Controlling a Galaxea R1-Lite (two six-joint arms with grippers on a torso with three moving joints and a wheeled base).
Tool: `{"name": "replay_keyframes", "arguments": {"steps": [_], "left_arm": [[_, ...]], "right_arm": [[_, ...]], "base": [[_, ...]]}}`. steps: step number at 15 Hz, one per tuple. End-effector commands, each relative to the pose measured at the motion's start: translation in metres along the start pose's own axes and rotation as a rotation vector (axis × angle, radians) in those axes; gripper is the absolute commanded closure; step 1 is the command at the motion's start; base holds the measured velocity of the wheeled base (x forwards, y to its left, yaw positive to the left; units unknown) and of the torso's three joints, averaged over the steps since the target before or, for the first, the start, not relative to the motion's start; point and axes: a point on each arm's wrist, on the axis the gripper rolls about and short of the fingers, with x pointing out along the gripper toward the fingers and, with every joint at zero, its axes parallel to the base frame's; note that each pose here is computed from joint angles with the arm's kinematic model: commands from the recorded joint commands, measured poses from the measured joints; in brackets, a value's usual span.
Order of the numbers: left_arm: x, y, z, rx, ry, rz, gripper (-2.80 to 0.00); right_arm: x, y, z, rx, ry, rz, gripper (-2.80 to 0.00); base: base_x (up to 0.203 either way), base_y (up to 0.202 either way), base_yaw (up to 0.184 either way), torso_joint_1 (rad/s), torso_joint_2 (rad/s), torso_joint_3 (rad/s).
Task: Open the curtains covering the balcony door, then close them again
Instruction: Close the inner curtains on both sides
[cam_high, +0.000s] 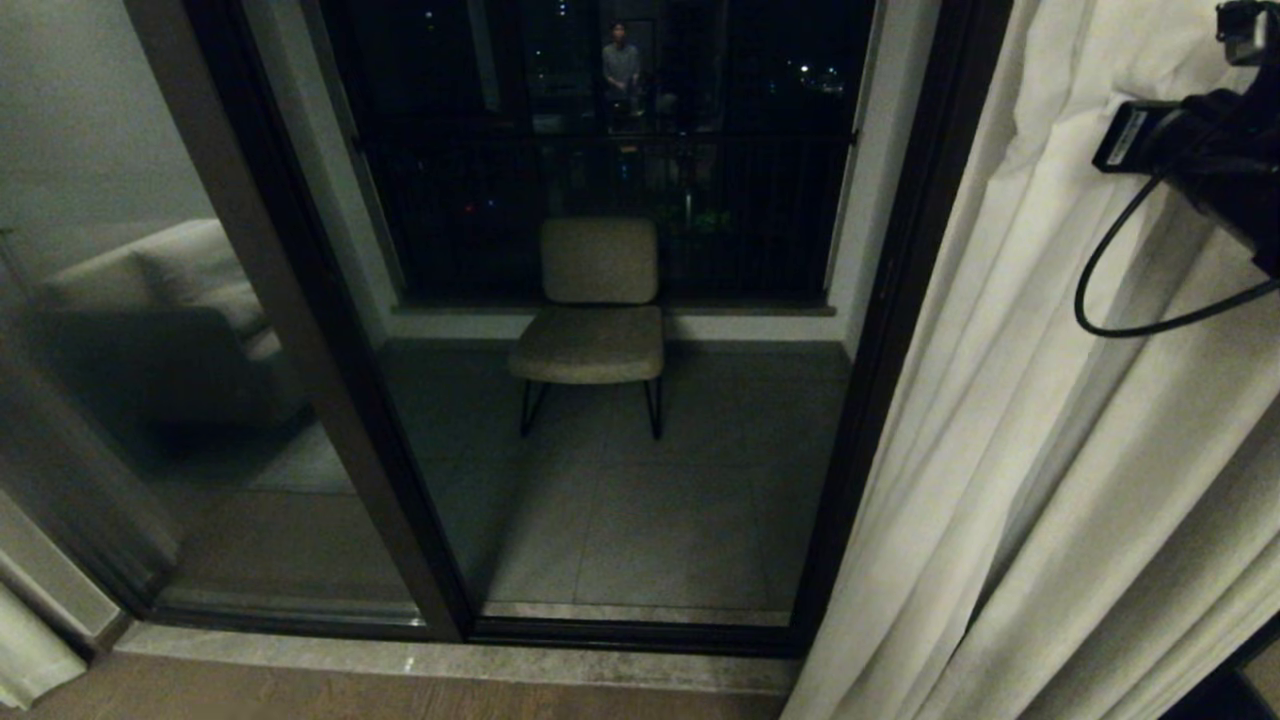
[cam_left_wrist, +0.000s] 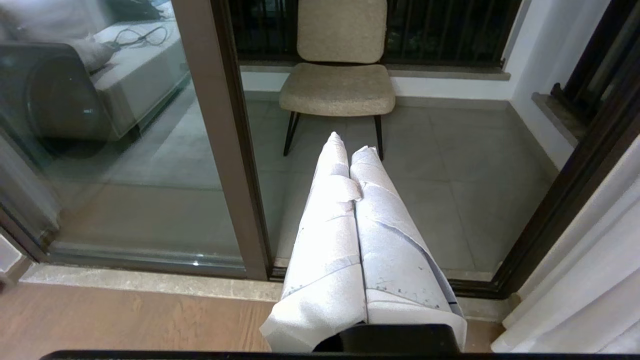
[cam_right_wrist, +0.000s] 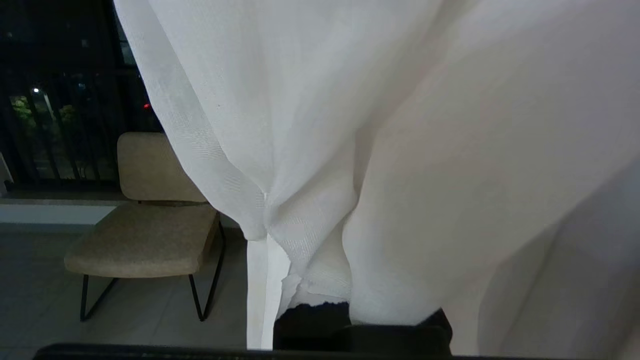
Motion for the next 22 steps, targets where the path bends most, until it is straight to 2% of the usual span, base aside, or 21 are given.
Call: {"name": "replay_keyframes", "arguments": {"steps": [1,15,22], "left_arm": [[0.000,0.000,0.000,-0.001,0.000,0.001,0.00],[0.000,0.000,0.000,0.000,0.001,0.001,0.00],[0.000,0.000,0.000,-0.002,0.001,0.002,0.00]], "right_arm": [[-0.010,-0.001,0.007,-0.002,-0.007,0.000,0.00],[-0.018,-0.002,0.010,-0.006,0.000,-0.003,0.00],[-0.030,-0.004,0.016,-0.002,0.000,-0.036,0.00]], "base": [[0.000,0.000,0.000,0.000,0.00,0.000],[0.000,0.000,0.000,0.000,0.00,0.000],[0.000,0.000,0.000,0.000,0.00,0.000]]}}
